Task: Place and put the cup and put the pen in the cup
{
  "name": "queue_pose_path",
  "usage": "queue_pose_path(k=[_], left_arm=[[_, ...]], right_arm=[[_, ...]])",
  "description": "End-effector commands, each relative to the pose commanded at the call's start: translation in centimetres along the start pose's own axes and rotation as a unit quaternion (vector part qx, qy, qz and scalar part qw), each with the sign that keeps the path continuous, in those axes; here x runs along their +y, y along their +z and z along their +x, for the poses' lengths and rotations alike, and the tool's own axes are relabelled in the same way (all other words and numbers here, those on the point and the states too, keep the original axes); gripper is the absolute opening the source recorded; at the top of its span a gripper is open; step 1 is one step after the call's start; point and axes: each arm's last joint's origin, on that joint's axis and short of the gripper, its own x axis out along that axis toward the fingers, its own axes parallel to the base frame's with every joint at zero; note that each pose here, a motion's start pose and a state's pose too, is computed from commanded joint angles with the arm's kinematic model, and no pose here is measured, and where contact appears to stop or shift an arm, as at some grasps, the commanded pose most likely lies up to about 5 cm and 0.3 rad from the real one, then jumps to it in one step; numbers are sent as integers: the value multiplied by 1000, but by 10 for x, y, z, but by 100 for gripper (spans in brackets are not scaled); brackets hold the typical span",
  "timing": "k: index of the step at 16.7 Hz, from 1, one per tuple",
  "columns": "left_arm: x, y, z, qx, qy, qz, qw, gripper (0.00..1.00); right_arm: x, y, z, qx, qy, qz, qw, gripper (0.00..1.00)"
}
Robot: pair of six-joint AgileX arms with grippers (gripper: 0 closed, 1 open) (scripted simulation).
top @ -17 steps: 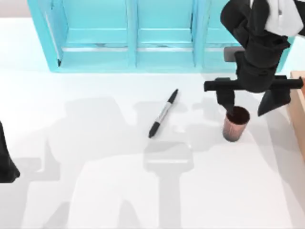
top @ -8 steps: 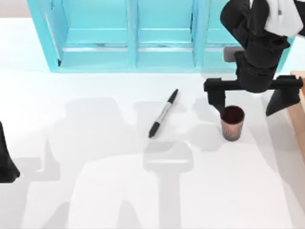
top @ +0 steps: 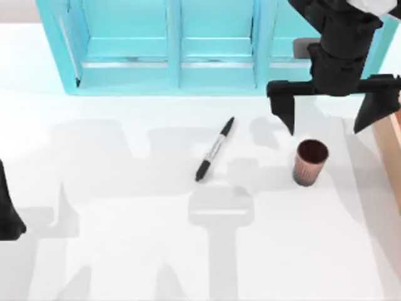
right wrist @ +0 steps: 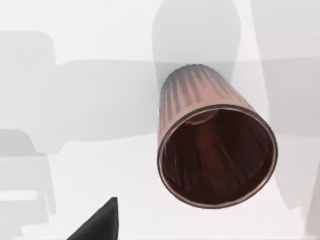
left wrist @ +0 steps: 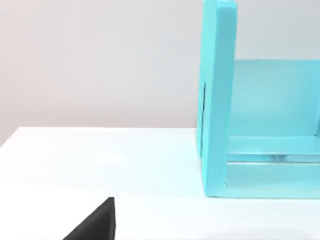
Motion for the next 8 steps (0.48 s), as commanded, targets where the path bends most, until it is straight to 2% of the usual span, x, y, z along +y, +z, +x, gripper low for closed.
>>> queue_pose_path(k=[5, 8], left_arm=[[0, 0, 0, 0, 0, 0, 1000, 100], [0, 0, 0, 0, 0, 0, 1000, 100]], right_arm=[[-3, -1, -73, -15, 9, 1, 1000, 100], [-10, -10, -101, -15, 8, 3, 1000, 100]])
